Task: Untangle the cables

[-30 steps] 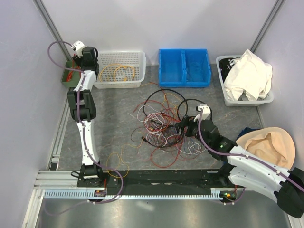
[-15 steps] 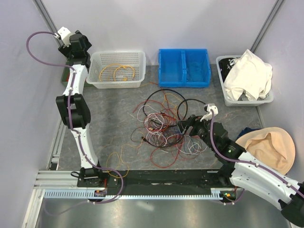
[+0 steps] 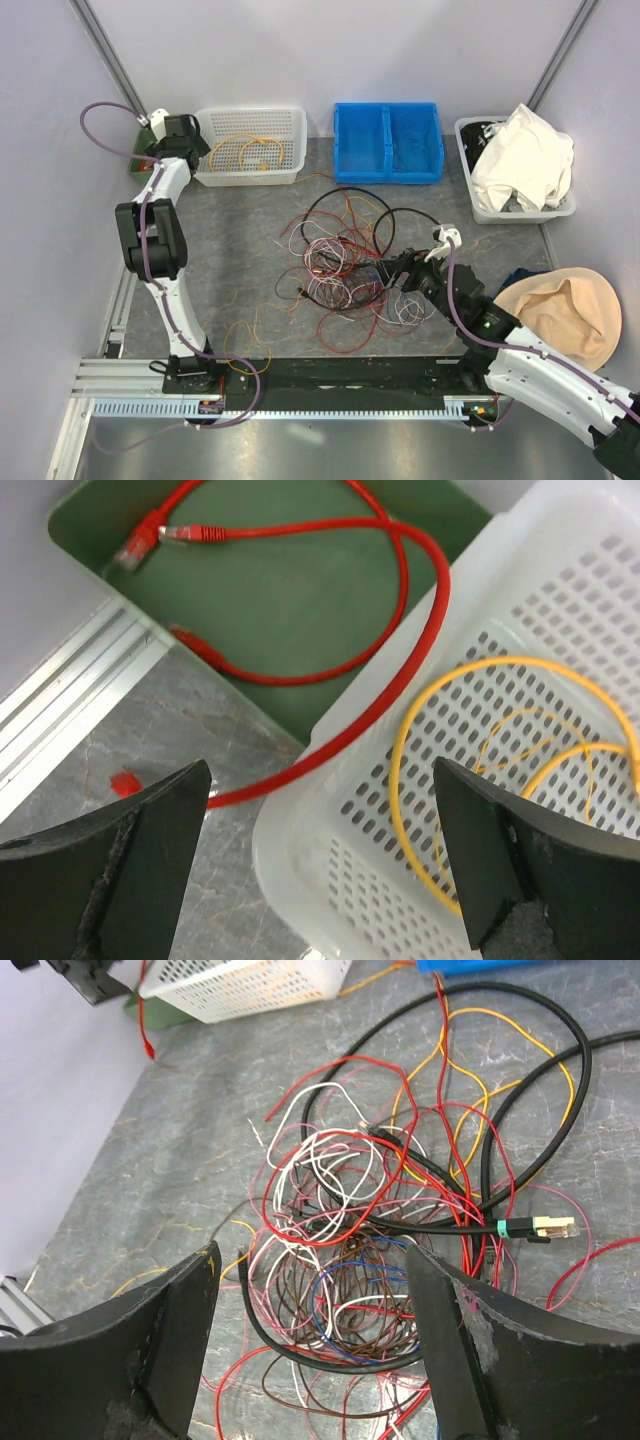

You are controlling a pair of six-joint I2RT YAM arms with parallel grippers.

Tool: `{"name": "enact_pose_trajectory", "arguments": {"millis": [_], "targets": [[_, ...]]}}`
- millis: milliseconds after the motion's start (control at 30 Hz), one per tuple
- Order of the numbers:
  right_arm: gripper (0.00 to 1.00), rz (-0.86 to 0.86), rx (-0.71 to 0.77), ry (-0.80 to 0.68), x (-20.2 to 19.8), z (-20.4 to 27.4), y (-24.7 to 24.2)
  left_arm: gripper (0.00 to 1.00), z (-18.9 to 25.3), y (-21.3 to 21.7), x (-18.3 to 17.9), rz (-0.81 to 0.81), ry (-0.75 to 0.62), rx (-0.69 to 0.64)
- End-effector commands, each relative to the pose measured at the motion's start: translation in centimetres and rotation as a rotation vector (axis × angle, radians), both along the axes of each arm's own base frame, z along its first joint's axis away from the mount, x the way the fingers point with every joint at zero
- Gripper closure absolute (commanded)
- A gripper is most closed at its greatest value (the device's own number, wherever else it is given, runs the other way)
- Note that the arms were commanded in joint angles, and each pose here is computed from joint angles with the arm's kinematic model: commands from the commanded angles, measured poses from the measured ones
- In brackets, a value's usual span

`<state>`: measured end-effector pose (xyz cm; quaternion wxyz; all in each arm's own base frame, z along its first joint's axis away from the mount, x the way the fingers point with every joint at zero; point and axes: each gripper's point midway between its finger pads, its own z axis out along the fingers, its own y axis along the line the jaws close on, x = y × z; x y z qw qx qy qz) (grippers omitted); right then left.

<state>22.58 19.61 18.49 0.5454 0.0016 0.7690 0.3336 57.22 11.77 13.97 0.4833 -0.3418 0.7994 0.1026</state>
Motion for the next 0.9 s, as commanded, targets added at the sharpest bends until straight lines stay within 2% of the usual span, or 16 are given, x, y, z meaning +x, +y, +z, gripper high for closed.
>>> {"name": "enact_pose_trajectory", "arguments": {"millis": [0,267,567,667,867], "targets": [[0.18,0.002,0.041,-0.034,-0.5,1.1,-0.4,0.0,5.6,-0.7,-0.9,-0.04,-0.098,0.009],[0.18,-0.005,0.043,-0.04,-0.7,1.0,-0.8,0.03,5.8,0.7,-1.0,-0.031,-0.097,0.038],[0.17,-0.024,0.015,-0.022,0.0,0.2,-0.6,0.21,4.6,0.6,2.1,-0.091,-0.124,0.012],[0.17,-0.017,0.008,-0.009,0.3,-0.2,-0.2,0.35,3.8,0.5,2.8,-0.102,-0.127,-0.008],[0.17,-0.013,-0.003,0.006,0.7,-0.8,0.3,0.37,2.3,0.8,3.4,-0.114,-0.107,-0.021]]}}
